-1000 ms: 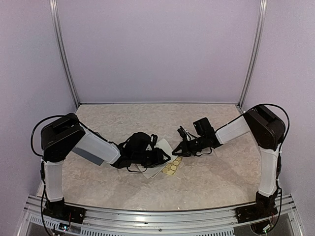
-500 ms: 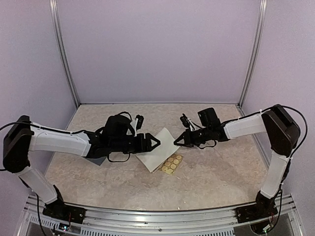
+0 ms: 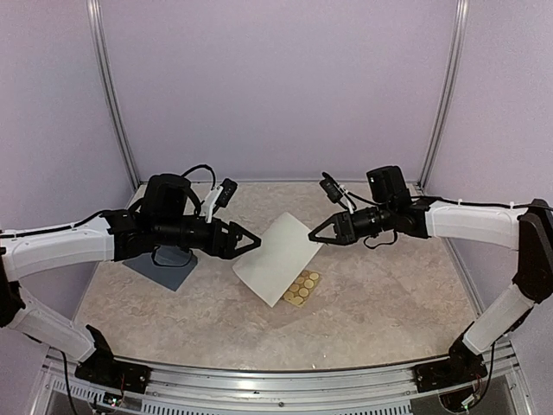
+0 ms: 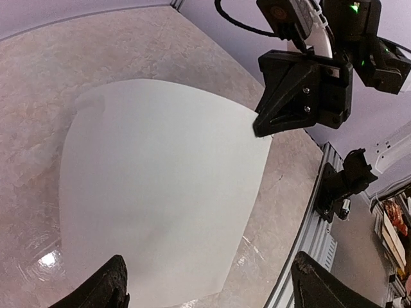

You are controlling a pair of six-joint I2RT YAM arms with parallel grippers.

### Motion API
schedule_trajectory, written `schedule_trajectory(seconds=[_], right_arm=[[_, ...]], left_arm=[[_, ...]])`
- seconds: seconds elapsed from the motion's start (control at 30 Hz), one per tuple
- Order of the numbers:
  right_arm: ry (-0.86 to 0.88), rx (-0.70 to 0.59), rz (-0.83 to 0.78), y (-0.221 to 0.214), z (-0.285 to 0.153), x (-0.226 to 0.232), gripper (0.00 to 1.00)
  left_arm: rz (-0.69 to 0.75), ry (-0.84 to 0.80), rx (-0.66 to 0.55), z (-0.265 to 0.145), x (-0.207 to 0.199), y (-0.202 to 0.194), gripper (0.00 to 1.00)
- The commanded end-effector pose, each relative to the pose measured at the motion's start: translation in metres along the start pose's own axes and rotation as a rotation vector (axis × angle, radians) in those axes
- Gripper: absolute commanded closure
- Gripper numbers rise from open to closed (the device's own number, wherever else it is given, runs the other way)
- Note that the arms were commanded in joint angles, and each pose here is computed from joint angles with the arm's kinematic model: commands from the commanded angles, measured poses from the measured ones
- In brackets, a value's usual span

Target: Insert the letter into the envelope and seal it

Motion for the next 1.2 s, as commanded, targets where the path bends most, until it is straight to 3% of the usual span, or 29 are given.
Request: schedule_trajectory(seconds=[0.0, 0.23, 0.4, 0.63, 1.03, 1.17], right_arm=[[0.096, 0.065, -0.059, -0.009, -0.006, 0.028, 1.00], [0.182, 0.105, -0.101, -0.023, -0.001, 0.046, 1.00], [0.306, 0.135, -0.180, -0.025, 0.006, 0.071, 1.00], [0.402, 0.195, -0.236, -0.027, 0.008, 0.097, 1.00], [0.547, 0.202, -0.301, -0.030, -0.008, 0.128, 1.00], [0.567, 0.186, -0.317, -0.031, -0.011, 0.131, 1.00]], left_arm=[[0.072, -0.073, 0.042, -0.003, -0.003, 0.000, 0.17], [0.053, -0.027, 0.066, 0.009, 0.012, 0.000, 0.10], [0.058, -0.146, 0.111, 0.028, 0.016, -0.017, 0.02], [0.142, -0.308, 0.031, 0.015, -0.008, -0.019, 0.01], [0.188, -0.399, 0.046, 0.016, -0.030, -0.030, 0.01], [0.176, -0.528, 0.059, 0.019, -0.043, -0.030, 0.01]])
Point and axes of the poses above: each gripper's point midway between its finger pads, its own z axis out along the fingers, its own x axis along the line the jaws close on, y = z × x, the point moved 10 cm from there along -z, back along the fingers, and after that the axes turned 2 degrees about z, right-handed, at the moved point
